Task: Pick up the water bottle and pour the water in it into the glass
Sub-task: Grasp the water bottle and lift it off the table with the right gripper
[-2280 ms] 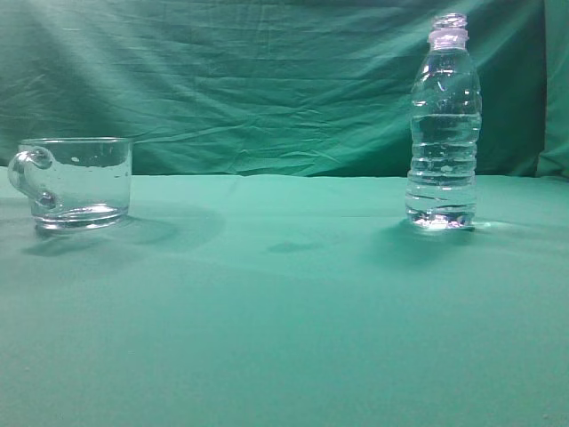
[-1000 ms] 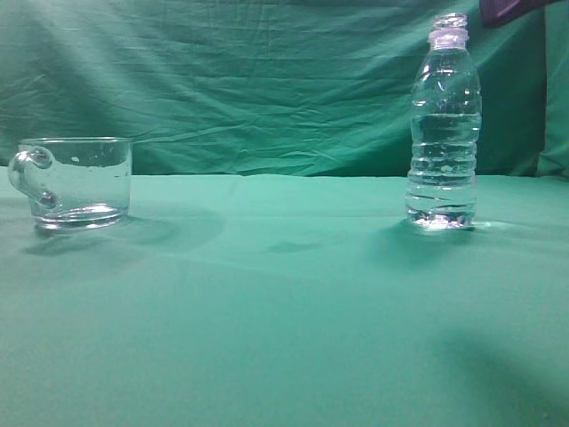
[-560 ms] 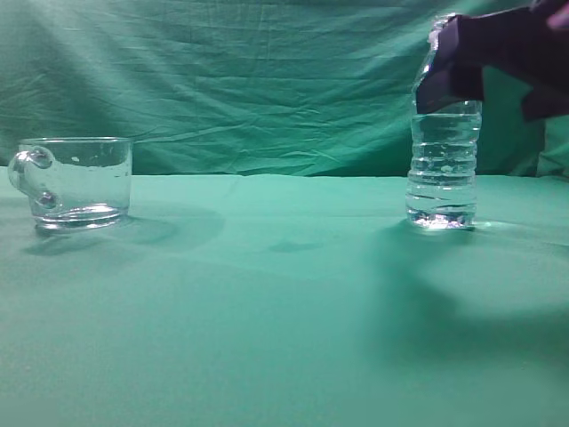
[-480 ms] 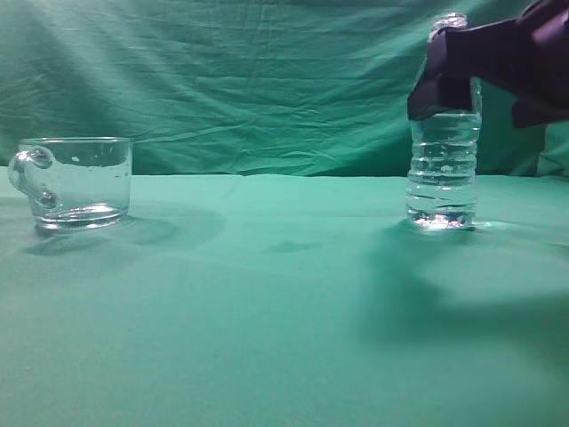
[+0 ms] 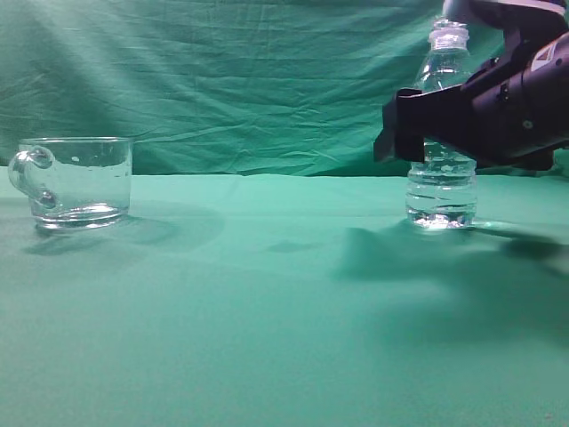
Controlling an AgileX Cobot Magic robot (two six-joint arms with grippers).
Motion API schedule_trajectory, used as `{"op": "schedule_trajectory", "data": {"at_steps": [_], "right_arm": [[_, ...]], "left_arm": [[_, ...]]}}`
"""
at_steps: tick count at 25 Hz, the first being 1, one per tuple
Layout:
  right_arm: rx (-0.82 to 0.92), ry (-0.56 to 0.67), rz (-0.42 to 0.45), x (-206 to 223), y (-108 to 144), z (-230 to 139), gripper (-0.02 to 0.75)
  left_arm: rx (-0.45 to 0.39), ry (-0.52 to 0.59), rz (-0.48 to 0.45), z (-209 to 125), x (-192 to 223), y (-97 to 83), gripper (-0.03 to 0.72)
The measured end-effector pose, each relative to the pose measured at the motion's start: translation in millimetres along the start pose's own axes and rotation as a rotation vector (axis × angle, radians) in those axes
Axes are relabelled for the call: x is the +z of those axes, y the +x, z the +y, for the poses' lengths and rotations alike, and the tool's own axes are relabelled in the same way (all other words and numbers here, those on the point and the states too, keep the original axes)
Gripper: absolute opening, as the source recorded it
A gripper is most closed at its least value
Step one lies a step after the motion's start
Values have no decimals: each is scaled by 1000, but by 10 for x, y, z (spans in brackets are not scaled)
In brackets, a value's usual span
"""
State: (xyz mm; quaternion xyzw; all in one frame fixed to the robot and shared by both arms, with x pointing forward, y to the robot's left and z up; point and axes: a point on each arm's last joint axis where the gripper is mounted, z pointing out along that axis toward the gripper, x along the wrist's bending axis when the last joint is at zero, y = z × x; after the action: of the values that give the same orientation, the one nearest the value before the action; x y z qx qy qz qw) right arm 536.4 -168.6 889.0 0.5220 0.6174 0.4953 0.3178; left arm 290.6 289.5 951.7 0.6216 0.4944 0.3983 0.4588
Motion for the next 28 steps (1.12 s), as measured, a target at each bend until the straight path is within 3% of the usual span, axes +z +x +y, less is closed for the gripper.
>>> {"op": "schedule_trajectory", "data": {"at_steps": [9,13,17,23,28], "right_arm": [[0,-32,2,62,9,15,485],[-32,-31,2,62,9,13,347],[-44,-28,1,62,8,11,268],[-58,-13,18,39,30,52,279],[-140,-24,131,-82,177,387,279]], "left_arm": [[0,0,0,0,0,0,0],[0,0,0,0,0,0,0],[0,0,0,0,0,0,0],[0,0,0,0,0,0,0],[0,0,0,0,0,0,0]]}}
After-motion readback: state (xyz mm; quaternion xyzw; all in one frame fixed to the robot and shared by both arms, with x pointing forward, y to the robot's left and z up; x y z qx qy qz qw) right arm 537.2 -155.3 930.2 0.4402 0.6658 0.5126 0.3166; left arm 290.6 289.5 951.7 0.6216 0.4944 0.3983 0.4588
